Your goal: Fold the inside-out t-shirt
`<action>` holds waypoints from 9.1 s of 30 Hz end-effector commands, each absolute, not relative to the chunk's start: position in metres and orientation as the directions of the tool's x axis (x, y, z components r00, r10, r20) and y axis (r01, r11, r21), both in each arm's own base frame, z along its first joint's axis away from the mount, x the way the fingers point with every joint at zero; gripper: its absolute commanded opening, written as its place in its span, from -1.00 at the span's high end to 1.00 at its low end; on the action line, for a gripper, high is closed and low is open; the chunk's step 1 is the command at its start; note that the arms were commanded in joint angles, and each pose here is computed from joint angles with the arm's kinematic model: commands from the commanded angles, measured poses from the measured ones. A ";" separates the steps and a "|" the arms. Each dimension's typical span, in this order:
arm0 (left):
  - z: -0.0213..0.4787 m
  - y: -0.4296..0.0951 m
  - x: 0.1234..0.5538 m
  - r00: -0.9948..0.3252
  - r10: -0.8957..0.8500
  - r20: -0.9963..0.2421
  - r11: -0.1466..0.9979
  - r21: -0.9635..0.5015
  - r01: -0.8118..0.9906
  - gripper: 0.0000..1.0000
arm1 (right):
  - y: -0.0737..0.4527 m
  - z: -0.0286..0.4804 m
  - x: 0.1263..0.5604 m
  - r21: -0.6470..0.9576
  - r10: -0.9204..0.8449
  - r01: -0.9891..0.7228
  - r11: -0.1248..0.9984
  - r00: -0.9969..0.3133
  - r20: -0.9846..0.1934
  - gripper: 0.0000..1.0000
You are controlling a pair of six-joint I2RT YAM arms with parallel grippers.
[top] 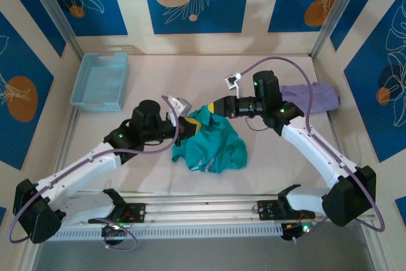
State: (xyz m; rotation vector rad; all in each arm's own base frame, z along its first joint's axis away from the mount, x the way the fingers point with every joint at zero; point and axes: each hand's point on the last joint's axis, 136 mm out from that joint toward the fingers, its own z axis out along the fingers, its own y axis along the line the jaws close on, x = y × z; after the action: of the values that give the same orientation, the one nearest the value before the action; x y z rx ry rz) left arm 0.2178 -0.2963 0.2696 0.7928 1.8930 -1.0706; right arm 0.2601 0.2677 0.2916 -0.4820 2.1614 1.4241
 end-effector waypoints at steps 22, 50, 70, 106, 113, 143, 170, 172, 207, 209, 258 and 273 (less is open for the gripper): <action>0.312 -0.280 0.201 -0.501 -0.036 -0.865 0.189 -0.498 0.846 1.00 | 0.291 0.274 0.213 0.406 -0.236 -0.887 0.219 -0.452 -0.860 0.25; 0.306 -0.279 0.207 -0.500 -0.027 -0.865 0.221 -0.493 0.841 1.00 | 0.297 0.291 0.191 0.296 -0.221 -0.953 0.069 -0.304 -0.927 1.00; 0.301 -0.281 0.213 -0.475 -0.016 -0.880 0.246 -0.464 0.851 1.00 | 0.295 0.304 0.143 0.330 -0.332 -0.944 0.027 -0.320 -0.887 0.94; 0.304 -0.275 0.205 -0.432 -0.021 -0.902 0.247 -0.423 0.872 1.00 | 0.282 0.233 0.278 0.761 -0.122 -0.475 0.443 -0.872 -0.474 0.79; 0.296 -0.268 0.210 -0.423 -0.027 -0.906 0.309 -0.410 0.858 1.00 | 0.251 0.282 0.282 0.654 0.009 -0.590 0.474 -0.739 -0.673 1.00; 0.257 -0.215 0.240 -0.383 -0.109 -0.917 0.660 -0.355 0.662 -0.15 | 0.257 0.280 0.269 0.524 -0.031 -0.693 0.496 -0.617 -0.786 1.00; 0.217 -0.267 0.281 -0.426 0.310 -0.850 0.825 0.018 0.565 -0.12 | 0.259 0.269 0.265 0.483 -0.070 -0.691 0.537 -0.608 -0.791 1.00; 0.216 -0.263 0.278 -0.431 0.314 -0.846 0.827 0.020 0.562 -0.07 | 0.257 0.270 0.267 0.475 -0.071 -0.688 0.548 -0.605 -0.793 1.00; 0.173 -0.266 0.257 -0.530 0.396 -0.750 0.773 -0.040 0.633 1.00 | 0.242 0.262 0.269 0.439 -0.089 -0.658 0.612 -0.609 -0.789 0.94; 0.177 -0.263 0.254 -0.537 0.387 -0.750 0.771 -0.056 0.634 1.00 | 0.236 0.252 0.269 0.431 -0.098 -0.627 0.648 -0.631 -0.770 0.91; 0.238 -0.262 0.261 -0.567 0.150 -0.810 0.693 -0.323 0.644 0.59 | 0.244 0.272 0.234 0.352 -0.156 -0.792 0.499 -0.482 -0.862 1.00; 0.272 -0.229 0.244 0.093 0.181 -0.979 0.660 0.191 0.726 0.04 | 0.235 0.304 0.257 0.404 -0.160 -0.779 0.480 -0.531 -0.832 1.00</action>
State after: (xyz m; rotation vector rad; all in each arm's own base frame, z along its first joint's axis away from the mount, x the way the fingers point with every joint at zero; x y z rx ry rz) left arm 0.2358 -0.2358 0.2531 0.7468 1.6593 -0.6514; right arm 0.2625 0.2340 0.2937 -0.7419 1.9846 1.0066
